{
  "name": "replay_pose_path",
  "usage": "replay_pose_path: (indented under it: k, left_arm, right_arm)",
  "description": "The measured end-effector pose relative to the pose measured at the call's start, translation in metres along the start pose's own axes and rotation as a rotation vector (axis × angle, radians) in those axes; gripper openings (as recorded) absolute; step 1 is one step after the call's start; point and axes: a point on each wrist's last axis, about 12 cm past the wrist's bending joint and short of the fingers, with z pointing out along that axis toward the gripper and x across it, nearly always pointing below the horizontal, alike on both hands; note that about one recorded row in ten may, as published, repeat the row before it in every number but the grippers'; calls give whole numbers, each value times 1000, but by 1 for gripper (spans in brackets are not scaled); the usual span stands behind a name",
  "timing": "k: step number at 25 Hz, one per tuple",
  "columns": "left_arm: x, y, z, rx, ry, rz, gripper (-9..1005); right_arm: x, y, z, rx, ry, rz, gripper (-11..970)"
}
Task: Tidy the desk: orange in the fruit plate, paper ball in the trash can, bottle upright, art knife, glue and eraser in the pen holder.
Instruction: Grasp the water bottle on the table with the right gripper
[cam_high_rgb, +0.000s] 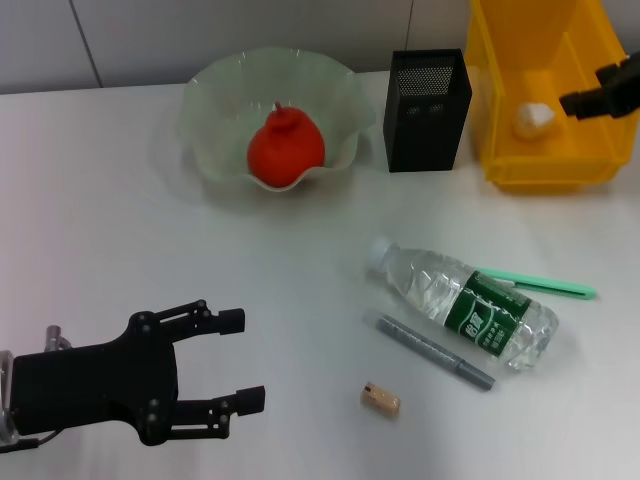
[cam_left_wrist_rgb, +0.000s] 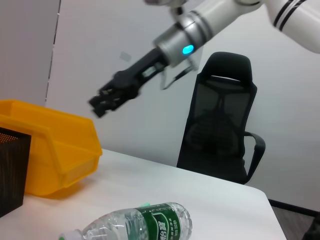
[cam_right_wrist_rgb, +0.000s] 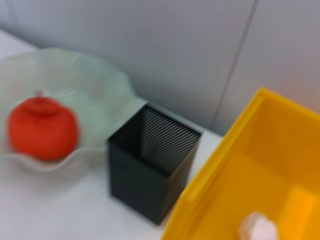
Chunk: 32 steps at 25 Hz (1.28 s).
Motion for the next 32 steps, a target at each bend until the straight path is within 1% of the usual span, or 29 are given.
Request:
replay_pose_path:
  k: [2,3,4,5,6,7,8,10,11,12,14,15,16,17,18,20,22,24,25,27,28,29,31,32]
  left_arm:
    - [-1,1,-1,-4,-3,-6,857]
    - [-1,1,-1,-3,-4,-6,857]
    - [-1,1,-1,-3,-4,-6,857]
    - [-1,1,-1,-1,-4,-4,857]
    - [-2,1,-1,-1,-4,-4,857]
    - [-2,1,-1,0,-4,-4,857]
    - [-2,1,-1,1,-4,-4,857]
    - [-2,1,-1,1,-4,-5,857]
    - [-1,1,-1,1,-4,-5,857]
    - [-1,0,-1,0,-4,-6,857]
    - [-1,0,-2,0,-4,-6,857]
    - [-1,0,-2,-2,-4,-8,857]
    - [-1,0,-2,-2,-4,-8,857]
    - [-1,0,-2,-2,-4,-8,857]
    - [0,0,-2,-3,-4,-8,857]
    - [0,0,-2,-2,-4,-9,857]
    - [0,0,-2,0,-3,-9,857]
    - [0,-1,-1,1,-1,-10,857]
    - [0,-1,-1,1,-1,-11,857]
    - [1,-1,-2,2,-1,-11,857]
    - [1,-1,-2,2,0,-11,857]
    - [1,-1,-2,2,0,-11,857]
    - [1,-2,-2,3,2,-12,857]
    - [1,-2,-2,2,3,-12,857]
  right_arm:
    - [-1,8,-13,-43,41,-3,544]
    - [-1,8,-13,-43,41,-3,544]
    - [-3,11,-18,-63,61,-5,544]
    - [-7,19,-24,-116,113,-22,544]
    - [-7,19,-24,-116,113,-22,542]
    - [-10,27,-26,-174,167,-48,540]
    - [-10,27,-26,-174,167,-48,538]
    - [-17,38,-24,-254,238,-85,535]
    - [-17,38,-24,-254,238,-85,533]
    - [-19,43,-22,-279,262,-101,531]
    - [-24,50,-18,-301,300,-124,575]
    - [-29,56,-15,-300,320,-139,598]
    - [-29,56,-15,-300,320,-139,620]
    - [-34,62,-10,-296,340,-154,642]
    - [-34,62,-10,-296,340,-154,681]
    - [-40,71,-2,-291,375,-176,760]
    - [-43,75,5,-286,395,-189,839]
    - [-44,77,8,-288,405,-192,839]
    - [-46,82,16,-299,433,-194,840]
    - [-47,85,23,-305,456,-193,840]
    - [-47,85,23,-305,456,-193,839]
    - [-48,86,26,-301,466,-194,839]
    - [-50,92,41,-287,511,-184,838]
    - [-50,92,41,-287,511,-184,837]
